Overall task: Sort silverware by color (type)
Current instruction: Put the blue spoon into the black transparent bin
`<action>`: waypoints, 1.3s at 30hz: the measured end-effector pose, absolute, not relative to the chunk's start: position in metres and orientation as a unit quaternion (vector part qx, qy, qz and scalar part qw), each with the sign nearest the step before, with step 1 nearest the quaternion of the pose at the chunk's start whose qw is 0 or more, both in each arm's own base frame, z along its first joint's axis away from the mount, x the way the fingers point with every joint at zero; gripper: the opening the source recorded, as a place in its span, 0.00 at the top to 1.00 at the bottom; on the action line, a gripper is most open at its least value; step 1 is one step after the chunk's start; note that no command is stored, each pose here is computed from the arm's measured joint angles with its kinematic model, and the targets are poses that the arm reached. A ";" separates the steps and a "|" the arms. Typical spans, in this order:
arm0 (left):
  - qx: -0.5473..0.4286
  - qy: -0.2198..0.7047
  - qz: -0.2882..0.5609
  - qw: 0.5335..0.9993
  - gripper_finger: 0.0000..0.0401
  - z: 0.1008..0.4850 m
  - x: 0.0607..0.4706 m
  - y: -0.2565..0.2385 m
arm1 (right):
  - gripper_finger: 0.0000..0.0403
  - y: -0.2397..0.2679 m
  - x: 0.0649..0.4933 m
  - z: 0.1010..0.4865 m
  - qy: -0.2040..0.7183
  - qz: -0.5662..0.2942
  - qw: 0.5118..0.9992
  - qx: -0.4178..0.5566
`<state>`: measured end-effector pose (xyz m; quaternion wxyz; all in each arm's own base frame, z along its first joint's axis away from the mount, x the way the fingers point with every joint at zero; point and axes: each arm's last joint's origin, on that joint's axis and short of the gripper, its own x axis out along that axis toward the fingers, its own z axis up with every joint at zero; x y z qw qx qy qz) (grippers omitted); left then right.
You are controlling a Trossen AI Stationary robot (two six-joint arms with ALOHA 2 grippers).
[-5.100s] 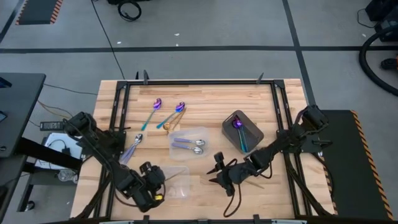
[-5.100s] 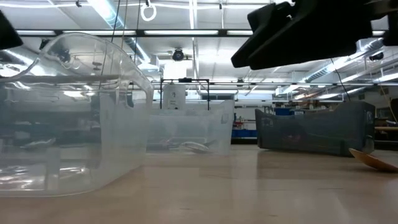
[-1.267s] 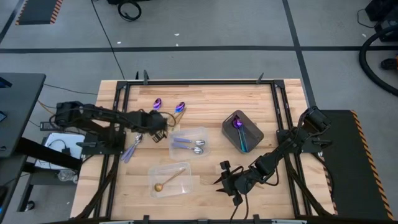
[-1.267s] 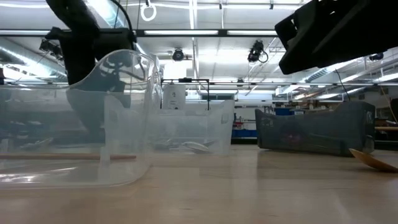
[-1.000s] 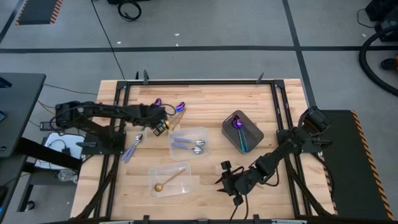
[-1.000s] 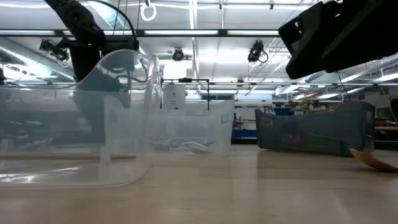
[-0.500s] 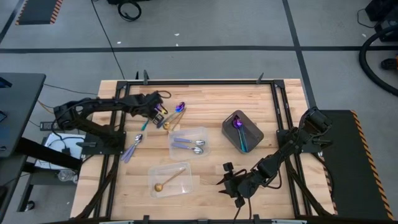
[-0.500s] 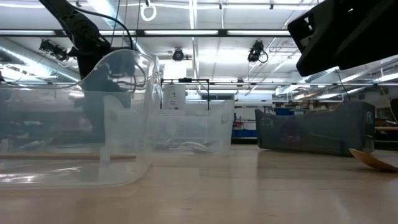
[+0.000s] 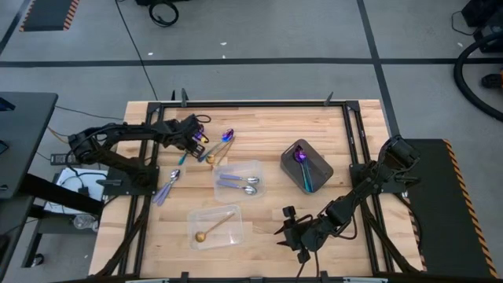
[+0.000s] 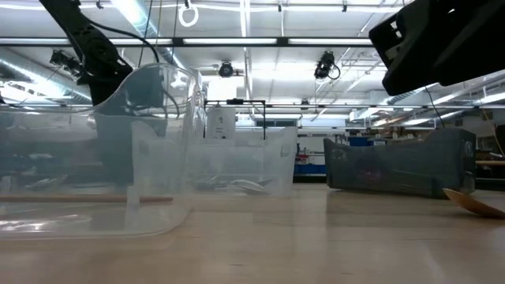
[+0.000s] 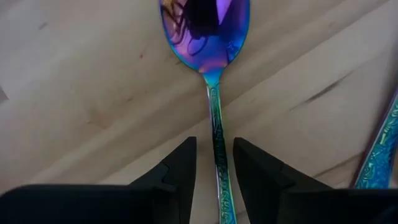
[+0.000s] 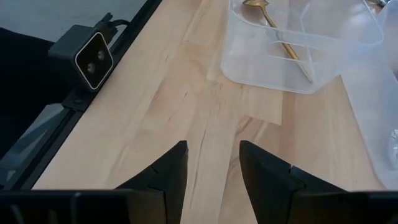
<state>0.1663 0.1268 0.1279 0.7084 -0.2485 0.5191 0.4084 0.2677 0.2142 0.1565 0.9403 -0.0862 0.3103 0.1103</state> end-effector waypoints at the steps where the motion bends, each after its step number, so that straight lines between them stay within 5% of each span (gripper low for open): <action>1: -0.249 0.521 0.408 0.708 0.71 0.125 0.165 0.125 | 0.61 0.214 0.268 0.156 0.310 0.110 0.940 -0.086; 11: -0.218 0.538 0.383 0.719 0.95 0.116 0.166 0.110 | 0.61 0.211 0.271 0.157 0.300 0.105 0.941 -0.114; 39: -0.162 0.414 0.346 0.826 0.96 0.164 0.196 0.070 | 0.61 0.191 0.285 0.157 0.303 0.085 0.937 -0.152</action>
